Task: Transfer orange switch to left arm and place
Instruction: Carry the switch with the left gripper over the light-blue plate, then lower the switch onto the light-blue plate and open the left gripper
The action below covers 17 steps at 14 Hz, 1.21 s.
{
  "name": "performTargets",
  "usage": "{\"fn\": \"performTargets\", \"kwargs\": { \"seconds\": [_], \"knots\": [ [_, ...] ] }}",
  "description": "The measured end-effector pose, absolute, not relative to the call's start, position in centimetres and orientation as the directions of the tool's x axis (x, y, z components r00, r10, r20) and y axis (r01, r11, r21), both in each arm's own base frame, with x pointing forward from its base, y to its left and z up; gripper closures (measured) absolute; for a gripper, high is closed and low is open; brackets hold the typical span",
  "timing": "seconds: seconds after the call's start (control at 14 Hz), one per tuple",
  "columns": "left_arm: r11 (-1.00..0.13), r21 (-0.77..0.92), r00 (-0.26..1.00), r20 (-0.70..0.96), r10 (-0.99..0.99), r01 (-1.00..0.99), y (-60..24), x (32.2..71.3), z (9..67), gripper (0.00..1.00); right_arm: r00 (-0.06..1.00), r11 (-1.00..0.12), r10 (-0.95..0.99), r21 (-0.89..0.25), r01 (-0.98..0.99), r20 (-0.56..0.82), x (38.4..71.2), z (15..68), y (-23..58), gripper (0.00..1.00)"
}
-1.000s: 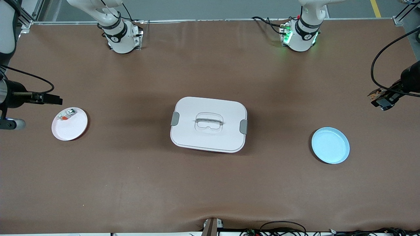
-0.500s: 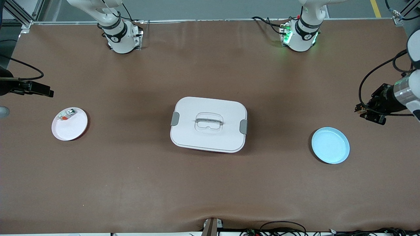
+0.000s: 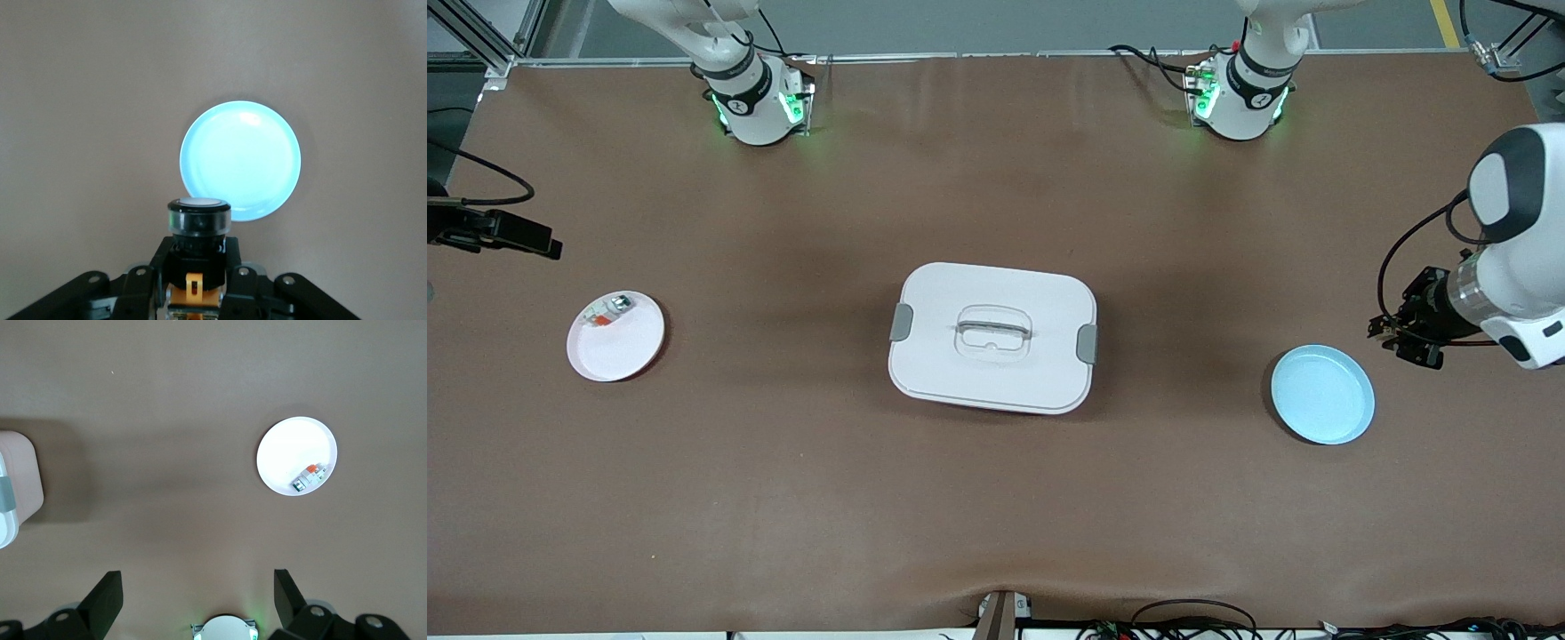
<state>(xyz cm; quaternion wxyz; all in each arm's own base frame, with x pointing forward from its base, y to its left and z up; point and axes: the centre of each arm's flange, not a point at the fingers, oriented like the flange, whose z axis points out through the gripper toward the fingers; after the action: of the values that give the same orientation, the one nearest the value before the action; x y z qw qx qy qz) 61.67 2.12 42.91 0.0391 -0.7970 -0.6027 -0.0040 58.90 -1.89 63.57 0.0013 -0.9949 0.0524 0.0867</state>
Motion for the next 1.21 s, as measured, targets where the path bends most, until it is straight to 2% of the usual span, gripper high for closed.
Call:
{"fn": "performTargets", "kwargs": {
  "seconds": [0.43, 0.86, 1.21],
  "knots": [
    [-0.244, -0.033, 0.245, 0.038, 0.969, 0.969, 2.3, 63.1, 34.1, 0.66, 0.984, -0.992, -0.123, -0.019, -0.127, -0.126, 57.4, 66.3, -3.1, 0.00],
    [-0.245, -0.053, 0.246, 0.013, 0.969, 0.968, 2.3, 63.8, 27.5, 0.66, 0.985, -0.993, -0.112, -0.024, -0.116, -0.135, 56.7, 66.2, -2.4, 0.00],
    [-0.241, -0.045, 0.242, 0.025, 0.970, 0.970, 3.6, 64.1, 23.3, 0.66, 0.987, -0.993, -0.109, -0.028, -0.114, -0.120, 54.7, 65.7, -2.2, 0.00]
  ]
}}
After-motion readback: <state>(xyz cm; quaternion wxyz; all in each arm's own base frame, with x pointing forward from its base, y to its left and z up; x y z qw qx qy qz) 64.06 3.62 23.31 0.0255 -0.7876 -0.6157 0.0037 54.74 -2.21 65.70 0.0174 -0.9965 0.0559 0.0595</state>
